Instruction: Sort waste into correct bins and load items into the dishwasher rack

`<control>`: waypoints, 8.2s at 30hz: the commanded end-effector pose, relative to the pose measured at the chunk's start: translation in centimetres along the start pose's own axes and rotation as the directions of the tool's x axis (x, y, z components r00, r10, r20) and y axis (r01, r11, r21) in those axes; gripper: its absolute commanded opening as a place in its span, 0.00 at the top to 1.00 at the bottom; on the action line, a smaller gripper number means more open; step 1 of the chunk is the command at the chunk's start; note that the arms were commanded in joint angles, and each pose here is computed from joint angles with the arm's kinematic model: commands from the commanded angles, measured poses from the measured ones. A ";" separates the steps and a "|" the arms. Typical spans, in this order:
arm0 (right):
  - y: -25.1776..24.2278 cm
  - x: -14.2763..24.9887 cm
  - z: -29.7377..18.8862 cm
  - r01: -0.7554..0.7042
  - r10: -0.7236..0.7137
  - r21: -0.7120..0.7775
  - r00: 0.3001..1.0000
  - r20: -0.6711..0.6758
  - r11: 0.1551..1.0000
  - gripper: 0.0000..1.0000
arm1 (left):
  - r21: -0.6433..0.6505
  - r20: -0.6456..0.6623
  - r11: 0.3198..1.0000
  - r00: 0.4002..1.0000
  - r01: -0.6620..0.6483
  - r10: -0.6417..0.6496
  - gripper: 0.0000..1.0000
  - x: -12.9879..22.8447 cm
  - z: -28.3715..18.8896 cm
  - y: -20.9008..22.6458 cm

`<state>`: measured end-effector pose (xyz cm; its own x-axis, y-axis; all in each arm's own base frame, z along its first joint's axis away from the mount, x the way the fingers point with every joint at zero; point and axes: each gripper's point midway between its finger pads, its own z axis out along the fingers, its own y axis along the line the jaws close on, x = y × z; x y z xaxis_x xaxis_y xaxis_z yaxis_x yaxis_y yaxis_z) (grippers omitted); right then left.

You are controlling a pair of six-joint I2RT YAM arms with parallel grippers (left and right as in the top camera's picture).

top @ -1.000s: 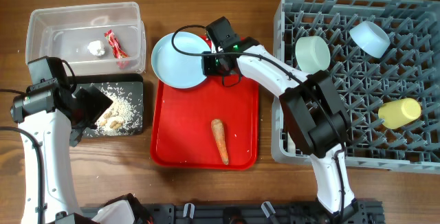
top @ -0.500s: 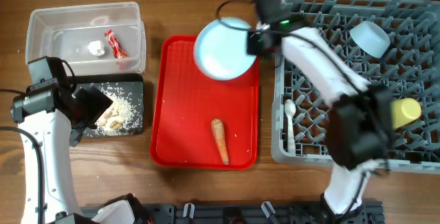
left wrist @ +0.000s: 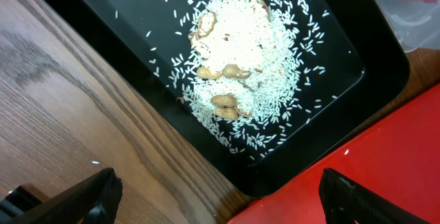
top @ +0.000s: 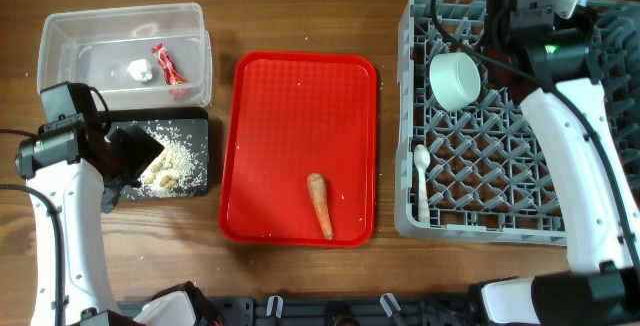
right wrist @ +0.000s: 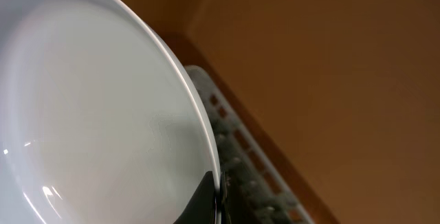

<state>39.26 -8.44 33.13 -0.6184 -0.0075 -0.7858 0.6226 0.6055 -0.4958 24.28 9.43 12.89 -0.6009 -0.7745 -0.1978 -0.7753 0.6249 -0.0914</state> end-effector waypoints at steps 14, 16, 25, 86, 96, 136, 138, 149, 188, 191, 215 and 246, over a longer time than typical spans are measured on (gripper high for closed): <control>4.1 6.5 7.2 0.246 -0.223 0.083 0.949 -0.223 0.966 0.96 | 0.020 0.018 1.000 1.000 0.004 -0.004 0.06 -0.4 -0.5 -0.3; 5.1 7.2 7.3 0.251 -0.235 0.036 0.941 -0.242 0.967 0.96 | 0.019 0.017 1.000 1.000 0.004 -0.004 0.06 -0.4 -0.5 -0.3; 9.9 11.8 5.6 0.164 -0.261 -0.267 0.885 -0.385 0.950 0.96 | 0.019 0.016 1.000 1.000 0.004 -0.004 0.06 -0.4 -0.5 -0.3; 11.7 11.7 -9.3 -0.074 -0.444 -0.888 0.846 -0.297 0.454 0.21 | 0.131 -0.282 0.786 0.737 -0.605 0.614 0.74 27.1 8.8 -17.1; 11.7 11.7 -9.3 -0.068 -0.447 -0.890 0.846 -0.291 0.451 0.21 | 0.042 -0.143 0.873 0.862 -0.486 0.487 0.76 17.3 6.1 -15.4; 11.7 11.6 -9.2 -0.057 -0.448 -0.892 0.849 -0.279 0.447 0.20 | -0.135 0.009 0.943 0.952 0.303 -0.305 0.37 -6.9 10.2 2.4; 11.9 11.5 -9.4 -0.066 -0.443 -0.896 0.851 -0.281 0.439 0.19 | -0.069 0.029 0.962 0.964 0.265 -0.263 0.34 -8.2 8.1 1.0; 16.9 7.8 -11.3 -0.184 -0.325 -0.959 0.912 -0.249 0.216 0.03 | 0.317 0.273 0.737 0.802 -0.597 0.532 0.24 -1.7 -3.7 -15.9; -0.1 13.9 -14.9 -0.083 0.033 -0.865 0.996 -0.077 0.494 0.00 | 0.335 0.539 0.708 0.742 -0.622 0.397 0.00 9.7 -13.5 -3.0; 0.3 14.1 -14.6 -0.085 0.016 -0.864 0.996 -0.089 0.496 0.00 | 0.334 0.530 0.710 0.746 -0.620 0.403 0.00 9.9 -13.3 -2.9; -1.0 16.6 -15.0 -0.070 0.177 -0.870 0.984 0.020 0.487 0.00 | 0.333 0.528 0.710 0.747 -0.620 0.404 0.00 9.9 -13.3 -2.9; 5.4 21.2 -10.5 -0.030 0.564 -0.895 0.785 0.254 0.445 0.00 | 0.333 0.529 0.710 0.747 -0.620 0.404 0.00 9.9 -13.3 -2.9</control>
<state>24.58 2.72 17.99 0.0017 0.1360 -0.9907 -0.1178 0.9838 0.1348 18.02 -1.50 24.17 -0.6640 -0.2689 -0.6977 -0.1064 0.9576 -0.2678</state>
